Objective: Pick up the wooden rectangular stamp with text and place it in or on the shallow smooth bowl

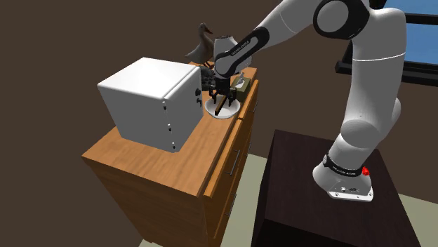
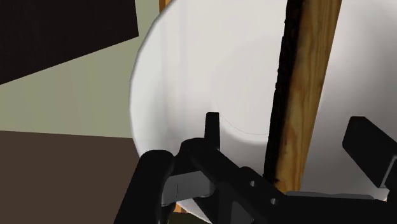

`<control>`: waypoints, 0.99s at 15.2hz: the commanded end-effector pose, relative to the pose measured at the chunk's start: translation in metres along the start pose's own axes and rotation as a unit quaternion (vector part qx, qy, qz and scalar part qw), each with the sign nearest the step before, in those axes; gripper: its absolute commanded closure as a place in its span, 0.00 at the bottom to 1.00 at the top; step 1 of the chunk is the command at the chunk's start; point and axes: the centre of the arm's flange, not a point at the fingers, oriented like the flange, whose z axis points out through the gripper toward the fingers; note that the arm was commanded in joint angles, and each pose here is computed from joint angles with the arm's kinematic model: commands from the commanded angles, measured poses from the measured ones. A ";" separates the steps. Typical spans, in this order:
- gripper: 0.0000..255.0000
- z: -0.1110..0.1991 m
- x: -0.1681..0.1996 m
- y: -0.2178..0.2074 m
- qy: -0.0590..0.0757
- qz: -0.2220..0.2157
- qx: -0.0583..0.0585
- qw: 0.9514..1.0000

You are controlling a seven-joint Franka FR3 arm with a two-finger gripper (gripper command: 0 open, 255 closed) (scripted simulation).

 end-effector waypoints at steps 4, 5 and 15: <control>0.00 -0.013 0.000 0.000 0.000 0.000 0.000 1.000; 0.00 -0.026 0.000 0.000 0.000 0.000 0.000 1.000; 0.00 -0.050 0.000 0.000 0.000 0.000 0.000 1.000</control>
